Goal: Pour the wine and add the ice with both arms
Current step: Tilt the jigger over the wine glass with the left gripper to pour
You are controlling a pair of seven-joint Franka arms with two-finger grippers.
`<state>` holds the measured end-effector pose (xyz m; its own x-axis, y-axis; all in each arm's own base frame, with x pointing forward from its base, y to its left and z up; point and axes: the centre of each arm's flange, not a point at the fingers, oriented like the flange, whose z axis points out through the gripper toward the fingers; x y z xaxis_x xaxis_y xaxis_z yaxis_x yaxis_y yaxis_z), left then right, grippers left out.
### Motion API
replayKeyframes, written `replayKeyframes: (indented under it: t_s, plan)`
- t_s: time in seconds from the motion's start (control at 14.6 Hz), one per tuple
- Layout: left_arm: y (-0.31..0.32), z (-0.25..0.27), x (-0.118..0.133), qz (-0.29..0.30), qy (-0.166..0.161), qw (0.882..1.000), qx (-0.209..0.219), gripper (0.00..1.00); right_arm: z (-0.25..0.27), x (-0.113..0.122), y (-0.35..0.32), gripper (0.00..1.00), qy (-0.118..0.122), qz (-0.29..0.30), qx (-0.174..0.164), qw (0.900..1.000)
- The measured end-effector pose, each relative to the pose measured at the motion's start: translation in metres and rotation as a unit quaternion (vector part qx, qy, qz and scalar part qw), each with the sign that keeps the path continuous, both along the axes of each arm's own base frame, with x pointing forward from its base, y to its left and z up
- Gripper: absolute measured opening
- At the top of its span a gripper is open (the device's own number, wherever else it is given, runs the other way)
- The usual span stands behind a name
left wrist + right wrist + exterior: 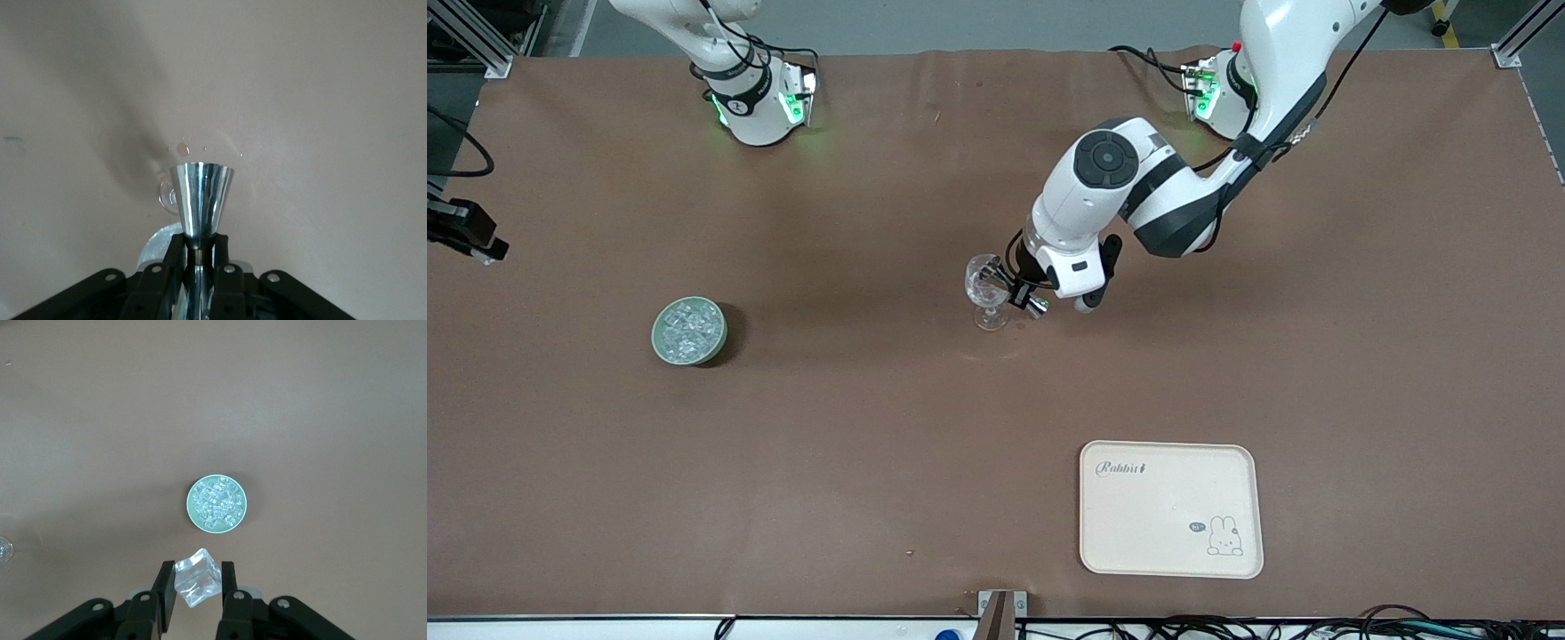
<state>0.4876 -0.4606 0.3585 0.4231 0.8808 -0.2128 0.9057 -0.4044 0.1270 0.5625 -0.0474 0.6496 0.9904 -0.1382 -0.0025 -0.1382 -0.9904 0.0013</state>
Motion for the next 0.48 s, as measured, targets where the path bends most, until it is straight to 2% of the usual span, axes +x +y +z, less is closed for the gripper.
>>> replayKeyframes:
  t_s: [0.48]
  plan:
    - [-0.003, 0.013, -0.006, -0.014, -0.007, 1.0, 0.013, 0.21, -0.001, -0.001, 0.0, 0.32, 0.006, 0.0, 0.001, 1.0]
